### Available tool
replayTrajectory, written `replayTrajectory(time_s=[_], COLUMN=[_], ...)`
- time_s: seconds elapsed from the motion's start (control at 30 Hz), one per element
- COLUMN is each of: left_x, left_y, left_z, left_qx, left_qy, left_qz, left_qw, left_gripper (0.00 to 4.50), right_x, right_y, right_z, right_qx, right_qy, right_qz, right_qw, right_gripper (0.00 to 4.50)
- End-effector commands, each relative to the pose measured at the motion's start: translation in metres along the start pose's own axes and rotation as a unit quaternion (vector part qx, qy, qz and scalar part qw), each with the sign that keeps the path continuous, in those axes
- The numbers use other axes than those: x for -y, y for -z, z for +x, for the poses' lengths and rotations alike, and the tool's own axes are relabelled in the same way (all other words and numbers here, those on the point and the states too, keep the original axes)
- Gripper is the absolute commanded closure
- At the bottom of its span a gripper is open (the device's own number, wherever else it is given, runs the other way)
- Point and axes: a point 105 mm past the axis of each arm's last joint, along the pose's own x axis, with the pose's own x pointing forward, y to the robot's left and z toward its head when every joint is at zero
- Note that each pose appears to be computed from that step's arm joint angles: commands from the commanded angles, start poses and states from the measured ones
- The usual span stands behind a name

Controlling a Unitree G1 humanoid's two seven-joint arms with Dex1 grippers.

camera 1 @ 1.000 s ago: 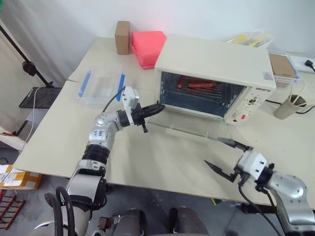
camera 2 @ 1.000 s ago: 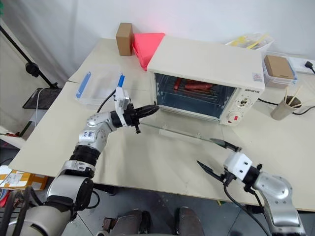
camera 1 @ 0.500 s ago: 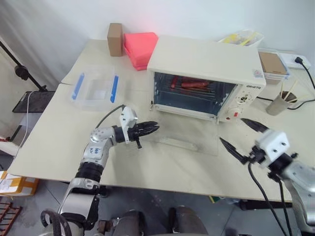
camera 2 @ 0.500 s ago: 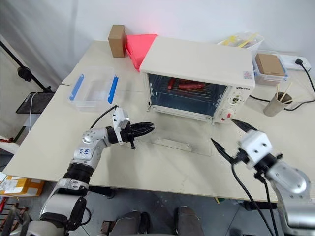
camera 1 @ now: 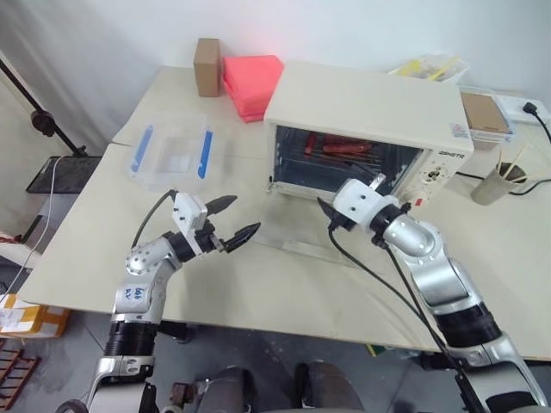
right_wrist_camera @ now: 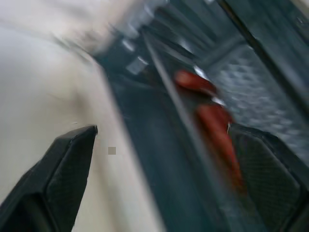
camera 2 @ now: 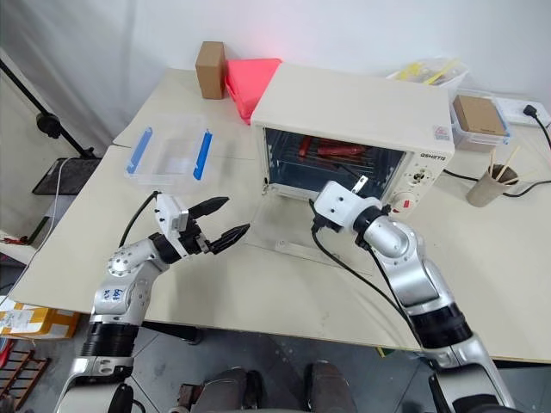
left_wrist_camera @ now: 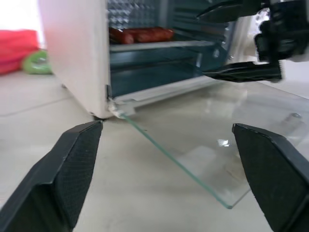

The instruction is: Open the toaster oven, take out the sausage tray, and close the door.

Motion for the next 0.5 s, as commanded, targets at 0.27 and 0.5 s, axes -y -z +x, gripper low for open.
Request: replayTrajectory(time_s=[0.27, 0.5], left_x=[0.002, -0.008], left_y=[-0.019, -0.027], left_z=[0.007, 0.046], left_qx=[0.030, 0.042], left_qy=[-0.001, 0.047], left_qz=[0.014, 0.021], left_qw=[0.999, 0.998], left_gripper=[0.00, 0.00], right_x=[0.014, 0.014], right_y=[0.019, 0.014], right_z=[0.034, 0.035], right_qx=[-0.036, -0.029], right_qy=[0.059, 0.069], right_qz=[-0.073, -0.078], right_qw=[0.995, 0.994], right_gripper=[1.17, 3.54])
